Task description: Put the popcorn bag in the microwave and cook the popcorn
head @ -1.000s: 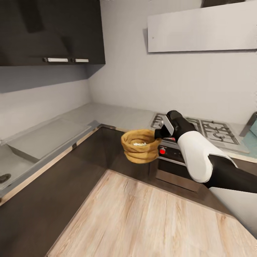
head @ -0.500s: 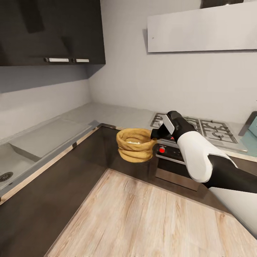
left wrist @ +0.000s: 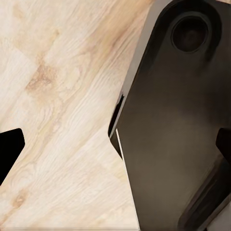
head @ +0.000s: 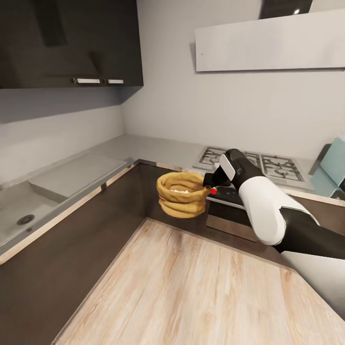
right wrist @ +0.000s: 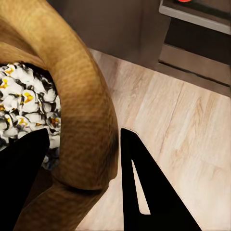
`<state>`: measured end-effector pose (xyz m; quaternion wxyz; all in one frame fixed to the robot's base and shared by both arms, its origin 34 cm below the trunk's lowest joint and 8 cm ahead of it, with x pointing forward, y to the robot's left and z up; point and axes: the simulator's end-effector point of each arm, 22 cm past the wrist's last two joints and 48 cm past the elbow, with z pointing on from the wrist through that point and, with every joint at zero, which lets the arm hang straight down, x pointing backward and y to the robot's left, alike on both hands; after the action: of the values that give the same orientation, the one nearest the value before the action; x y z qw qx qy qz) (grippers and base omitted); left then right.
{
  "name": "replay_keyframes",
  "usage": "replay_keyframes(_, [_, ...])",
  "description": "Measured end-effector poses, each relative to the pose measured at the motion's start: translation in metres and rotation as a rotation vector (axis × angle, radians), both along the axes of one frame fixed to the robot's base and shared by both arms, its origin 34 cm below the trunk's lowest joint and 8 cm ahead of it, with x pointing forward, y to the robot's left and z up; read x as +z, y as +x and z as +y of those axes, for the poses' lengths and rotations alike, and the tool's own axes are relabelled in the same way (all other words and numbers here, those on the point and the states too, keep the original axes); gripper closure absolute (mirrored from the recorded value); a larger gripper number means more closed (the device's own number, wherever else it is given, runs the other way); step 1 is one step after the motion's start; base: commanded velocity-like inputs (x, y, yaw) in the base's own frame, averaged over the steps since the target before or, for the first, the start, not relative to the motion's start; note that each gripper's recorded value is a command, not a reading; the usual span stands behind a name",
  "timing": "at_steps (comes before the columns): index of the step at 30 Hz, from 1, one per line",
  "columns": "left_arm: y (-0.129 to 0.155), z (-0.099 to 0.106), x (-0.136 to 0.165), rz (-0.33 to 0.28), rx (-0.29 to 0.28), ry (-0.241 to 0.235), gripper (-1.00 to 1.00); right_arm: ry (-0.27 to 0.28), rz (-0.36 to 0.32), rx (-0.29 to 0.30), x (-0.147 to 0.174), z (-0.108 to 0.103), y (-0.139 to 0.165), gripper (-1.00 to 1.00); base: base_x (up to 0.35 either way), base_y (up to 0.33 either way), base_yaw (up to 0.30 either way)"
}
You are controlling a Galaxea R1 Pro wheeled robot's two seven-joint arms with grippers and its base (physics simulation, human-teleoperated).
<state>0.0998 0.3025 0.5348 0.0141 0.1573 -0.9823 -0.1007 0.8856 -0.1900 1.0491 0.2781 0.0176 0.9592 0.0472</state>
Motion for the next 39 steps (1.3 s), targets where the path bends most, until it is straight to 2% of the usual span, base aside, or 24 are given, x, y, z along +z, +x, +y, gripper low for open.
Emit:
replay_keyframes(6, [0.0, 0.0, 0.0, 0.0, 0.001, 0.001, -1.0, -0.001, -0.011, -0.013, 0.004, -0.009, 0.003, 1.0, -0.346, 0.0, 0.0])
replay_keyframes(31, [0.0, 0.001, 0.0, 0.0, 0.003, 0.001, -1.0, -0.015, -0.005, -0.019, 0.001, -0.014, 0.002, 1.0, -0.346, 0.0, 0.0])
replay_keyframes(39, [0.0, 0.003, 0.0, -0.001, 0.005, 0.004, -1.0, -0.028, -0.002, -0.054, 0.001, -0.04, 0.002, 1.0, -0.142, 0.0, -0.195])
